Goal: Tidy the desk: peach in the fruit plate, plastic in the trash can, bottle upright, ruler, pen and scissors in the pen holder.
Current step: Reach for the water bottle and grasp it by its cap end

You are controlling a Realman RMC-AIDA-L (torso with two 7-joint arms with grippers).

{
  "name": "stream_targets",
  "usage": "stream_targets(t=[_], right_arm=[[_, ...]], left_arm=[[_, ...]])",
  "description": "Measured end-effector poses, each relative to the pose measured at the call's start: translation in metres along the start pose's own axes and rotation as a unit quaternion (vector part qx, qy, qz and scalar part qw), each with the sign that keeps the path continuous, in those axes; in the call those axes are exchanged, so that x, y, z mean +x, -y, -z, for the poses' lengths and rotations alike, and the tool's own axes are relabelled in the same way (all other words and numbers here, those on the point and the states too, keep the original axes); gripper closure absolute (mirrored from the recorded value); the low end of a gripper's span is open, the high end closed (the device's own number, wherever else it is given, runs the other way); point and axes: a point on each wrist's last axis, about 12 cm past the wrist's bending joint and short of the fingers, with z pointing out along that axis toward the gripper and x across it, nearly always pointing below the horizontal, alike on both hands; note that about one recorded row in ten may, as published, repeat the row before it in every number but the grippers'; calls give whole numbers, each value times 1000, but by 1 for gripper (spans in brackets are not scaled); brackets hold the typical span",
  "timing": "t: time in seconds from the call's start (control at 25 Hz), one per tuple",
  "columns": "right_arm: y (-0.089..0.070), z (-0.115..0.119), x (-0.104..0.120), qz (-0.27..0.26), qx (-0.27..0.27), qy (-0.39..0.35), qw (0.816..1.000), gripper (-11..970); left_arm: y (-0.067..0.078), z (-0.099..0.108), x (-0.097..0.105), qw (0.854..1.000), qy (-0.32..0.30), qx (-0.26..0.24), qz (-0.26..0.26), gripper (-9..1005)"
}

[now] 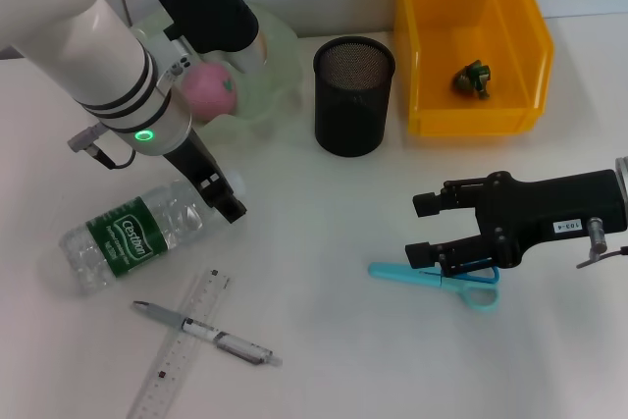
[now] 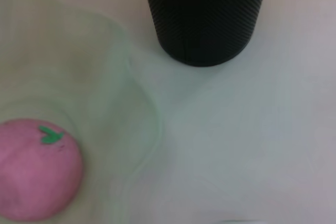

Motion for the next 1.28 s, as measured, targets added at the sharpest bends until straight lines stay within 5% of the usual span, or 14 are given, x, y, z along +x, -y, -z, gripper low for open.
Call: stream_targets(t=[0.76, 0.96, 1.28], right_arm=[[0, 1, 0, 1, 1, -1, 1000, 190], [1, 0, -1, 1, 1, -1, 1000, 192], [0, 0, -1, 1, 1, 0, 1000, 195]], left_arm=[[3, -4, 0, 1000, -2, -1, -11, 277], [3, -4, 1, 1000, -3, -5, -14, 475], [4, -5, 0, 1000, -3, -6, -18, 547]])
